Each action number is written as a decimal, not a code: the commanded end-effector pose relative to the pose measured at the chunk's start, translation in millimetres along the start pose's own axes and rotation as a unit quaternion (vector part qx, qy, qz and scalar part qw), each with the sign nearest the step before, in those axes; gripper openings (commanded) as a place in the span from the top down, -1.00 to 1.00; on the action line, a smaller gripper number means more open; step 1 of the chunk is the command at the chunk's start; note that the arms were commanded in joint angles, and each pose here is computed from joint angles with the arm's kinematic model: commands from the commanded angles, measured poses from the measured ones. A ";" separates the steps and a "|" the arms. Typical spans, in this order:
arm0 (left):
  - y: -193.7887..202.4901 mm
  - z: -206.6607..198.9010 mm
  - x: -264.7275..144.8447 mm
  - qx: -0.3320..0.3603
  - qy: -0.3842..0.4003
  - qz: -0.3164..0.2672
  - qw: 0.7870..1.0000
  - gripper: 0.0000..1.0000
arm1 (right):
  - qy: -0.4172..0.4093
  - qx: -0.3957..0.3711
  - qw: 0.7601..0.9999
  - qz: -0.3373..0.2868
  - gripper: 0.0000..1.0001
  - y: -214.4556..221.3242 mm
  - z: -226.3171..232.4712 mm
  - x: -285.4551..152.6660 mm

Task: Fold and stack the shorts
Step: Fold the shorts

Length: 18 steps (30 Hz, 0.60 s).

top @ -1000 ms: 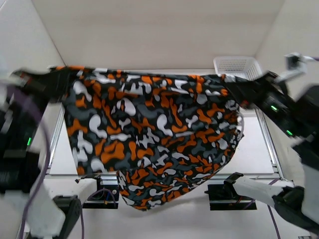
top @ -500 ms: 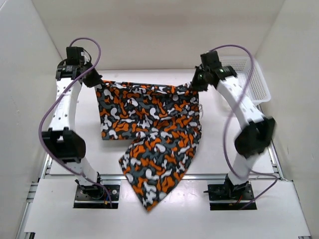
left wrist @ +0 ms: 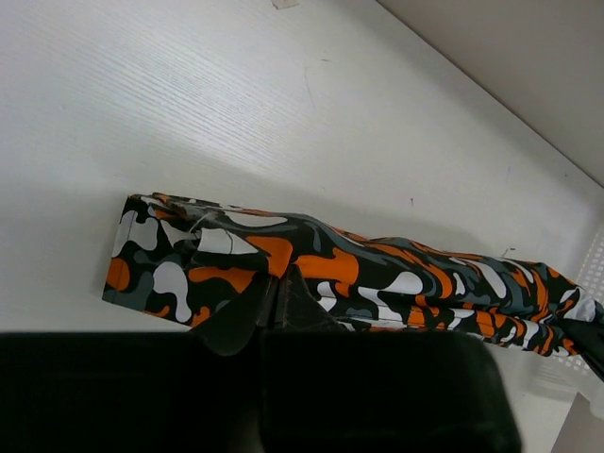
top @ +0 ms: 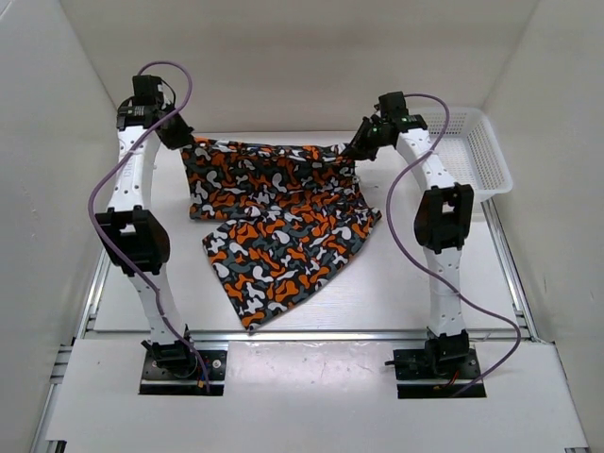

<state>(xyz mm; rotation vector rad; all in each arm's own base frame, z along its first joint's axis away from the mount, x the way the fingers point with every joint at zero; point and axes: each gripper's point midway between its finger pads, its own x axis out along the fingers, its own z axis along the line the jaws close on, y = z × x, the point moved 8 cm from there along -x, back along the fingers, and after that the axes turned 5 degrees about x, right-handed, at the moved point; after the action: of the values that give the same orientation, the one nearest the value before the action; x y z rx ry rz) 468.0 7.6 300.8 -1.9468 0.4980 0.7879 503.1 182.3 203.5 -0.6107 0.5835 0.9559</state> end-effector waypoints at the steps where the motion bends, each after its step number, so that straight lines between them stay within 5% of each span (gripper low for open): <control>1: -23.6 18.2 -51.8 0.006 -0.023 -0.073 0.997 0.79 | -0.016 -0.011 0.999 -0.032 1.00 -13.7 -3.1 -43.0; 7: 43.3 13.9 -111.1 0.025 0.030 -0.025 0.999 0.79 | -0.016 -0.028 0.999 -0.038 1.00 23.0 -4.9 -95.7; 11: 100.1 15.4 -159.2 0.028 0.080 -0.006 0.996 0.79 | -0.001 -0.003 1.000 -0.027 1.00 54.8 -37.6 -115.9; 18: 191.2 35.4 -183.9 0.031 0.096 0.070 0.992 0.79 | 0.077 0.022 0.997 -0.015 1.00 108.6 -111.4 -137.4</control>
<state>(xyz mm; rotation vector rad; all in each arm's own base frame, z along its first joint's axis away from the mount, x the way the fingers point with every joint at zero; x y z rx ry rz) 223.3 -52.6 314.7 -1.9712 0.7832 0.5952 333.3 104.7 218.8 -0.5529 0.6653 0.9649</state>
